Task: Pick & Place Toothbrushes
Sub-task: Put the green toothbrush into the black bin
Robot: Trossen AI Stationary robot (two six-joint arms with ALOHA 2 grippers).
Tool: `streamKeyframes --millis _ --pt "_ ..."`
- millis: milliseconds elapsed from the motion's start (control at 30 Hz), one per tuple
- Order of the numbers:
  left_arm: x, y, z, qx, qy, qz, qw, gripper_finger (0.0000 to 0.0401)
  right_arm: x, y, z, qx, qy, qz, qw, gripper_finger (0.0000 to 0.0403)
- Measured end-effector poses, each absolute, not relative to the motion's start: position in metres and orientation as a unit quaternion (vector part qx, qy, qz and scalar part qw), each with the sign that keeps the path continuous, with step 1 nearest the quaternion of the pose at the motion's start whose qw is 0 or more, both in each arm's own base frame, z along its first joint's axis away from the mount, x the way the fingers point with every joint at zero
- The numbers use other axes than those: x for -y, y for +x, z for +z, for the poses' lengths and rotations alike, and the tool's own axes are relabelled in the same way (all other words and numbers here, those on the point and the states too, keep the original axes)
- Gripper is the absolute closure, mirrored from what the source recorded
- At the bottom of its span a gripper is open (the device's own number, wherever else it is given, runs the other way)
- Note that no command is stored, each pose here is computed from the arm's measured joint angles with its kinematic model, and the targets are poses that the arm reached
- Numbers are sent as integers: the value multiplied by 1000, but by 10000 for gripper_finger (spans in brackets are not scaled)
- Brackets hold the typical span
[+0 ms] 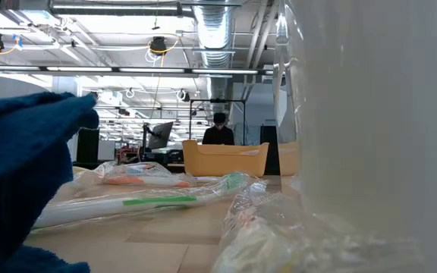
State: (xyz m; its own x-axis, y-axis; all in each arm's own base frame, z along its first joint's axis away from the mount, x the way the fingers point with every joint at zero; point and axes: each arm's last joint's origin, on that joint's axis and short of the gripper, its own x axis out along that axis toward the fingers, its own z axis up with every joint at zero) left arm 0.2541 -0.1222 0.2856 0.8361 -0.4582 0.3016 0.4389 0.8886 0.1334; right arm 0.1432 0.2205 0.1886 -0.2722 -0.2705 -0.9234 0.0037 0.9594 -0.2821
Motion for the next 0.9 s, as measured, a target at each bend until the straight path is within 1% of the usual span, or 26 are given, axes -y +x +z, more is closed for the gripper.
streamKeyframes --millis 67,167,300,433,533,600,700,900 --pt "122 254 286 164 29 -234 958 247 -223 140 188 -784 -90 -114 603 392" --pt "122 254 286 164 29 -234 958 247 -225 136 189 -776 -92 -126 611 361" --pt "122 254 286 164 29 -234 958 247 -224 132 190 -769 -95 -153 613 301" --pt "122 254 286 164 29 -234 958 247 -224 131 190 -761 -103 -155 621 235" --pt "122 254 286 164 29 -234 958 247 -222 130 187 -758 -111 -161 623 203" --pt "122 254 286 164 29 -234 958 247 -219 129 183 -758 -118 -167 619 193" --pt "122 254 285 164 30 -234 958 247 -213 125 177 -761 -129 -178 610 190" --pt "122 254 285 163 30 -234 958 247 -210 123 174 -767 -133 -183 601 207"
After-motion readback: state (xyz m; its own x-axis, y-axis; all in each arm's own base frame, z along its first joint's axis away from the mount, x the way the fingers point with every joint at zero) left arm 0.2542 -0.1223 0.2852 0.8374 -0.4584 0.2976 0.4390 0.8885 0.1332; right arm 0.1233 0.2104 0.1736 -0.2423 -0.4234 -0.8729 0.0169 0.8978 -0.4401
